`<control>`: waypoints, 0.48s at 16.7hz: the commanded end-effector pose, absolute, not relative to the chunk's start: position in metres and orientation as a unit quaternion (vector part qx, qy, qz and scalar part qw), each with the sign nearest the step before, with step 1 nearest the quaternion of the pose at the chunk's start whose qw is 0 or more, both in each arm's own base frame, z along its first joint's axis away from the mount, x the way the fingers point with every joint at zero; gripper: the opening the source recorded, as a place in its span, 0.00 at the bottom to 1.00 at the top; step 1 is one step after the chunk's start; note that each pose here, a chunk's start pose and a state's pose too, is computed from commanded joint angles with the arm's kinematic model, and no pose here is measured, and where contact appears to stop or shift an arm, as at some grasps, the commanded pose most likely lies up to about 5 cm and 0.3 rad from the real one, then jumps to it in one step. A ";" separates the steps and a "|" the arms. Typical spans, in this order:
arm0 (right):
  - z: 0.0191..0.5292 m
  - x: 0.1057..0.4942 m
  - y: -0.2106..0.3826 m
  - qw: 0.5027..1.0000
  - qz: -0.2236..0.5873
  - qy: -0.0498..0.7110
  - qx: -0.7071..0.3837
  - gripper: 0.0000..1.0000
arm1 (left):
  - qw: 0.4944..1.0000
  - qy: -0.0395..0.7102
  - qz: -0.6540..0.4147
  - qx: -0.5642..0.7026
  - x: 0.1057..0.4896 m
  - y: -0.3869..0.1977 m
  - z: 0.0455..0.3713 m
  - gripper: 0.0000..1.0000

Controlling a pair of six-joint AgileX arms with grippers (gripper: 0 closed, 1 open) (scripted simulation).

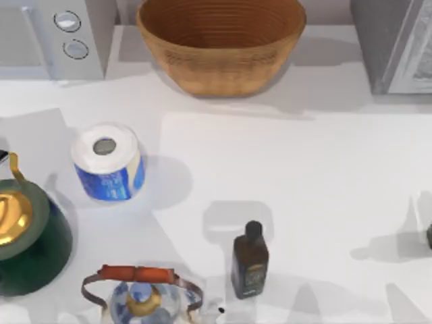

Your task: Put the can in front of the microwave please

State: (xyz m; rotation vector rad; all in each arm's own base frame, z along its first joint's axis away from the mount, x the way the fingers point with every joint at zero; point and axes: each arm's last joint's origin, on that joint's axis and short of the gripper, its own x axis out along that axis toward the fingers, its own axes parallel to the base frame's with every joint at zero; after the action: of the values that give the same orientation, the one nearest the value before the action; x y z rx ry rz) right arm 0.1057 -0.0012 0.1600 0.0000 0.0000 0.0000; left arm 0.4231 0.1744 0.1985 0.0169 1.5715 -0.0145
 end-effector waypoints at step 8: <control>0.160 0.106 -0.001 1.000 0.000 0.000 0.000 1.00 | 0.707 0.707 -0.007 0.008 0.423 0.174 0.198 1.00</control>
State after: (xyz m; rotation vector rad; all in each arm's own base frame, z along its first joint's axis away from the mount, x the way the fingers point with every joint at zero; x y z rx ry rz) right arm 0.1057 -0.0012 0.1600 0.0000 0.0000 0.0000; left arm 0.4231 0.1744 0.1985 0.0169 1.5715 -0.0145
